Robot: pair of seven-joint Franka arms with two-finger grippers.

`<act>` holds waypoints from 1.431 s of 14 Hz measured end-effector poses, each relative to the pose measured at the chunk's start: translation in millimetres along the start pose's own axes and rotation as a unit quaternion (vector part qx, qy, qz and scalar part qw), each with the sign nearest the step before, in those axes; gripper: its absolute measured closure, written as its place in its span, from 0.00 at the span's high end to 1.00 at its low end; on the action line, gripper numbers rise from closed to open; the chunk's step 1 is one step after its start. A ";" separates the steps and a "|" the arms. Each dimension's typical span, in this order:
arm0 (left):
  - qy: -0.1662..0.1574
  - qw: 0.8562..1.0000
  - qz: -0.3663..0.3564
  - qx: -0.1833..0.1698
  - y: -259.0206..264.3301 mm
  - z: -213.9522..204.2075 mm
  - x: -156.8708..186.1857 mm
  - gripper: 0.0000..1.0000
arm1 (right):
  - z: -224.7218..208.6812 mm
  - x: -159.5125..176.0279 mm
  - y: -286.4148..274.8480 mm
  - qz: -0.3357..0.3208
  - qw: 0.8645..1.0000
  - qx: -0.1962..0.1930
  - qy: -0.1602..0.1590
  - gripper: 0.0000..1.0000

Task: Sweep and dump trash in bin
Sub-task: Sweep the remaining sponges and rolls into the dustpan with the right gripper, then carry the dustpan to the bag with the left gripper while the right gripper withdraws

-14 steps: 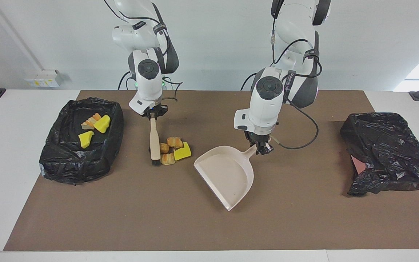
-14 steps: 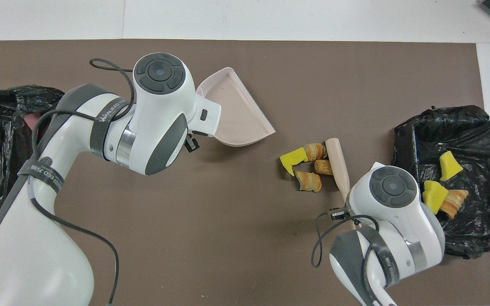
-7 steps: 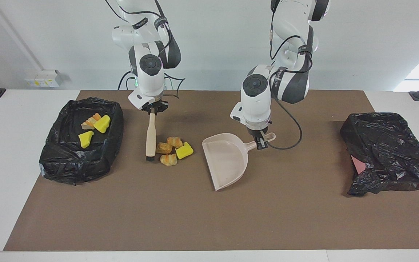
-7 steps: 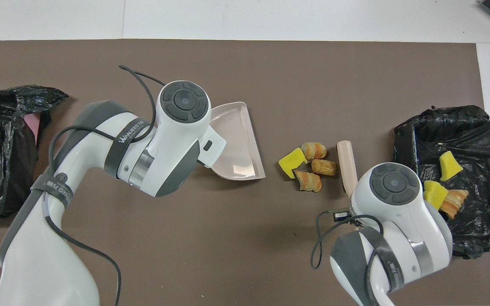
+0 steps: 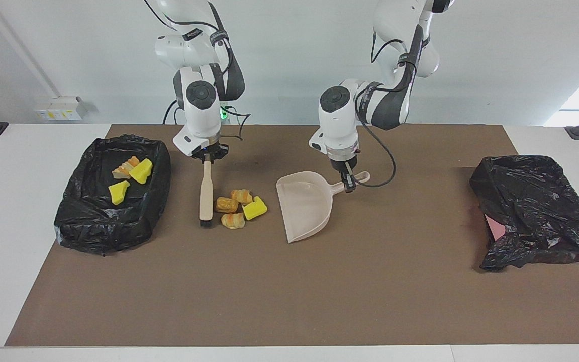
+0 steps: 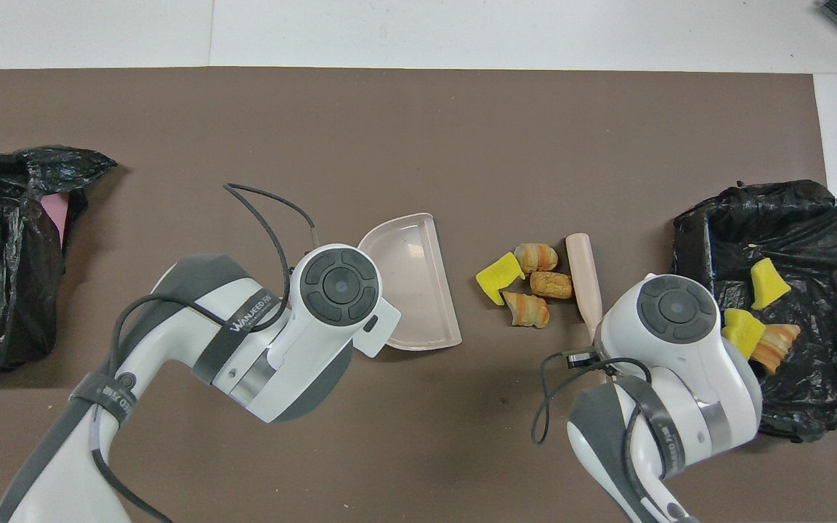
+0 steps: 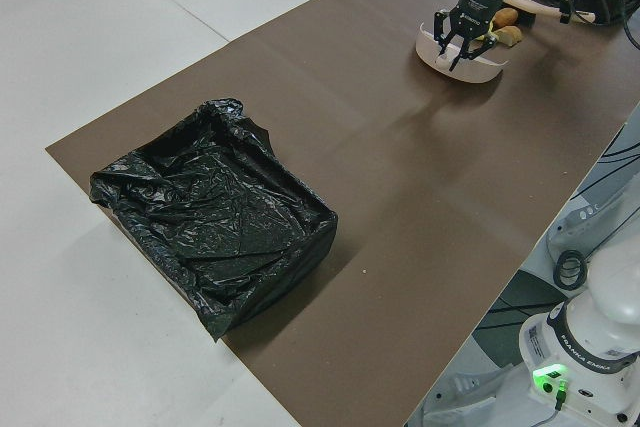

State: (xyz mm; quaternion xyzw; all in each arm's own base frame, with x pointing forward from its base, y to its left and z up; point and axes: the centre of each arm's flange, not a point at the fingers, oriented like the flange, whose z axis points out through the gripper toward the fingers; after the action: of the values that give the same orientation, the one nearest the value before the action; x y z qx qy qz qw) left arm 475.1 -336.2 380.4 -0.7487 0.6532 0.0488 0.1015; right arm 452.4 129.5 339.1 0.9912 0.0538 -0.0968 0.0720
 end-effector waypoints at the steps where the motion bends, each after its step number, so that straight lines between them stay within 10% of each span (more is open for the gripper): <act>1: 0.000 1.000 -0.007 0.000 4.8 -0.3 1.0 0.31 | -1.8 3.3 -4.2 -0.015 1.000 0.004 0.001 0.26; 6: -0.002 1.000 -0.025 -0.002 19.0 3.8 6.1 0.31 | -7.8 1.9 -56.5 -0.049 0.998 0.051 0.003 0.26; 14: 0.030 0.999 -0.021 0.015 29.6 26.2 4.3 0.31 | -35.1 -2.2 -112.8 -0.092 0.969 0.230 -0.018 0.26; 20: 0.036 0.999 -0.023 0.019 18.4 26.5 -6.1 0.31 | -130.5 -42.8 -81.1 0.010 0.990 0.132 -0.042 0.26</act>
State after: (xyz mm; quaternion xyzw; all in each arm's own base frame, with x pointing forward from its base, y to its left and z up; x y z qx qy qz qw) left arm 457.6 -326.9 354.2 -0.7629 0.6397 0.0066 0.0933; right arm 424.9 225.3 463.6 0.9877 0.0272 -0.1434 -0.0566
